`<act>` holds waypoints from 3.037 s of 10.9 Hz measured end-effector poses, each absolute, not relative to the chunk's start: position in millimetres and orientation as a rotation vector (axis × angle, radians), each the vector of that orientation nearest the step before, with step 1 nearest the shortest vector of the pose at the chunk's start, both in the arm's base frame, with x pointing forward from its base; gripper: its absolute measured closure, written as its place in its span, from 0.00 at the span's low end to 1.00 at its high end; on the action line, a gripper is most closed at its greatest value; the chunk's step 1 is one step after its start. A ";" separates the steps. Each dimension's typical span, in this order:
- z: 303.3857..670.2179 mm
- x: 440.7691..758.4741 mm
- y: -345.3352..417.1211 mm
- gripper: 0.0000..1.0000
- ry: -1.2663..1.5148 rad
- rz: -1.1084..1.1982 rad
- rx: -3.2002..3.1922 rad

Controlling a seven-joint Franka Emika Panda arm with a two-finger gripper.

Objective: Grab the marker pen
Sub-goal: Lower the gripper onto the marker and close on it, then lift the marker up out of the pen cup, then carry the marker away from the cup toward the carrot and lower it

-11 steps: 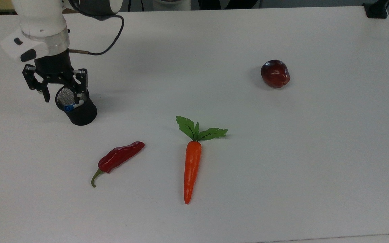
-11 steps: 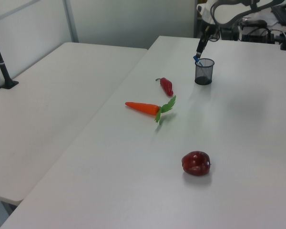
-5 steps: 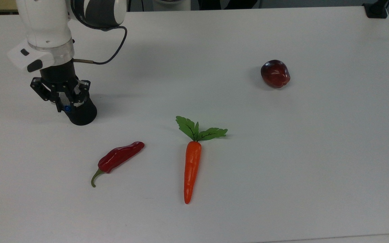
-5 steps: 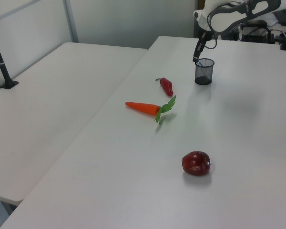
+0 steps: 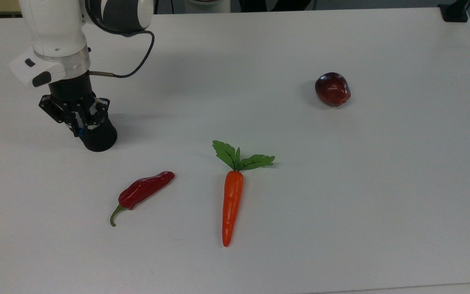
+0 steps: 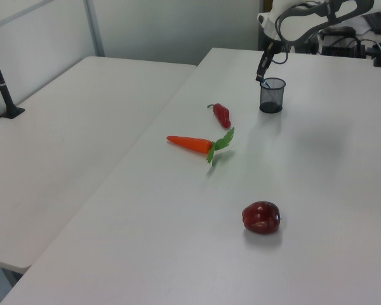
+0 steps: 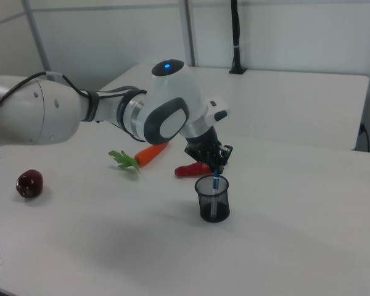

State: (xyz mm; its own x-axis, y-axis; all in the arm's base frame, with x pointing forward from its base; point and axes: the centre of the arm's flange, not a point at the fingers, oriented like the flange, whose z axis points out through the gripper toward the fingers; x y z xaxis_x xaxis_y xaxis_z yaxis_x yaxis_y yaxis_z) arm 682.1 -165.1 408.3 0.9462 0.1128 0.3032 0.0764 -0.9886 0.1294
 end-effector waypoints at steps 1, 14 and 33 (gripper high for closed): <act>409.1 682.4 -165.1 0.81 0.145 0.477 2.984; 526.5 651.6 -193.2 0.82 0.022 0.706 2.926; 465.5 606.3 123.2 0.82 0.069 -0.117 3.179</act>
State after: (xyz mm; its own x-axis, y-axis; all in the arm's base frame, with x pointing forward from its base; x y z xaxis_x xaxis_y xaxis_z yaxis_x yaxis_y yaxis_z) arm 606.3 123.2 465.5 0.9963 0.0448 -0.0729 0.0419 -0.9983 -0.0415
